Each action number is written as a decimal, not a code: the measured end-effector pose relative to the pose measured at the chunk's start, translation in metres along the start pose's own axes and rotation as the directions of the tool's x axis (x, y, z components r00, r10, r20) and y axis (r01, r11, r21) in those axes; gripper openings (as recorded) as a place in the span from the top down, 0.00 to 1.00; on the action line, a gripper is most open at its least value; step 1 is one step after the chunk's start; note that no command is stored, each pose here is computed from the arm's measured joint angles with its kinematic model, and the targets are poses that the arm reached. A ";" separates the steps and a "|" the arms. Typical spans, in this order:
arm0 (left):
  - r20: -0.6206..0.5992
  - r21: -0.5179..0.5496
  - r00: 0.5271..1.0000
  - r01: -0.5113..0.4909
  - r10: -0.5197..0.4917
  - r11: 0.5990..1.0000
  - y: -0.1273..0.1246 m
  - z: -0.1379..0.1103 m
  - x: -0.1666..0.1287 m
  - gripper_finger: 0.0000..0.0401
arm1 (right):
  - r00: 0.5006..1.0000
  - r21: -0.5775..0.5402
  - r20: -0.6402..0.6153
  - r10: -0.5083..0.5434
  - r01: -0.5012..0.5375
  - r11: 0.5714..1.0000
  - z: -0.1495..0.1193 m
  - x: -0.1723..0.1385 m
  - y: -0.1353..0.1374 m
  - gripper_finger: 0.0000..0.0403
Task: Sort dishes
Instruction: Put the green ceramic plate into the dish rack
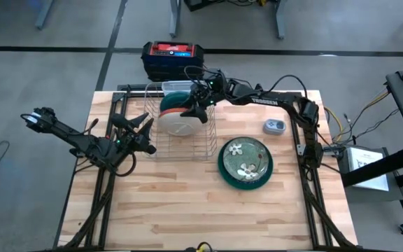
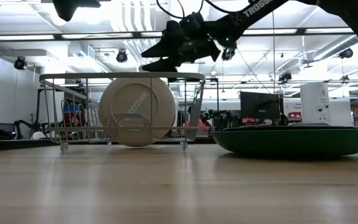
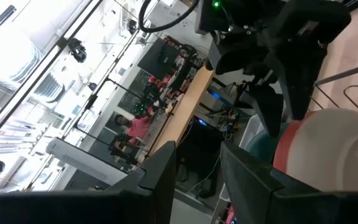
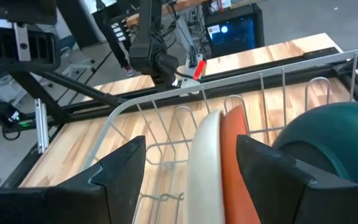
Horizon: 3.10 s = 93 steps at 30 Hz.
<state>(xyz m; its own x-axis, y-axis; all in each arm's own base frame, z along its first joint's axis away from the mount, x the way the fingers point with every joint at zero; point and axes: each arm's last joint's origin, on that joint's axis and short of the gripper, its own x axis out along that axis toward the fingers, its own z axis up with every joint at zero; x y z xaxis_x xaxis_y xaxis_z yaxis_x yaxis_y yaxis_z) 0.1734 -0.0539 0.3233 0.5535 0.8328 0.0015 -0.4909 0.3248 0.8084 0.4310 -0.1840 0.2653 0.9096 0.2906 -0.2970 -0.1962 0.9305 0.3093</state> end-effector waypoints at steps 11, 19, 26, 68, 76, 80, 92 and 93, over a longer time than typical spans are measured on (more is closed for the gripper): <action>0.175 0.019 0.974 0.140 -0.142 0.990 -0.007 0.004 -0.001 0.71 | 0.961 -0.057 -0.206 -0.184 0.176 0.983 0.019 -0.060 0.038 0.44; 0.221 0.046 0.957 0.182 -0.188 0.982 -0.011 0.005 0.000 0.71 | 0.869 -0.023 -0.380 -0.317 0.333 0.943 0.000 -0.099 0.069 0.47; 0.224 0.050 0.955 0.186 -0.192 0.981 -0.012 0.006 0.001 0.71 | 0.785 0.033 -0.455 -0.419 0.486 0.873 -0.044 -0.125 0.088 0.45; 0.418 -0.129 0.871 0.337 -0.257 0.933 -0.026 0.025 0.008 0.71 | 0.706 -0.187 -0.639 -0.306 0.244 0.952 -0.196 -0.091 0.267 0.46; 0.581 -0.030 0.723 0.477 -0.373 0.878 -0.047 0.067 0.010 0.71 | 0.614 -0.268 -0.693 -0.377 0.266 0.926 -0.216 -0.086 0.276 0.46; 0.542 0.009 0.738 0.473 -0.401 0.881 -0.066 0.088 0.021 0.71 | 0.587 -0.292 -0.706 -0.395 0.267 0.918 -0.220 -0.087 0.275 0.46; 0.299 0.091 0.604 0.753 -0.739 0.652 -0.155 0.127 0.061 0.71 | 0.580 -0.024 -0.623 -0.525 0.656 0.754 -0.192 -0.148 0.275 0.50; 0.281 0.099 0.602 0.757 -0.748 0.646 -0.164 0.132 0.064 0.71 | 0.587 0.030 -0.619 -0.521 0.681 0.731 -0.191 -0.152 0.275 0.51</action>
<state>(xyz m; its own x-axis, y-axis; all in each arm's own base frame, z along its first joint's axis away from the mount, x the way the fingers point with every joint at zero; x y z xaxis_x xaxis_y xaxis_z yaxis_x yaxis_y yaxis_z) 0.3782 -0.1129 0.2689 0.8890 0.1323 -0.4384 0.1683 0.7960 0.5814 0.1685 0.0701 0.2231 0.4094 -0.1764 -0.8952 0.4870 0.8719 0.0509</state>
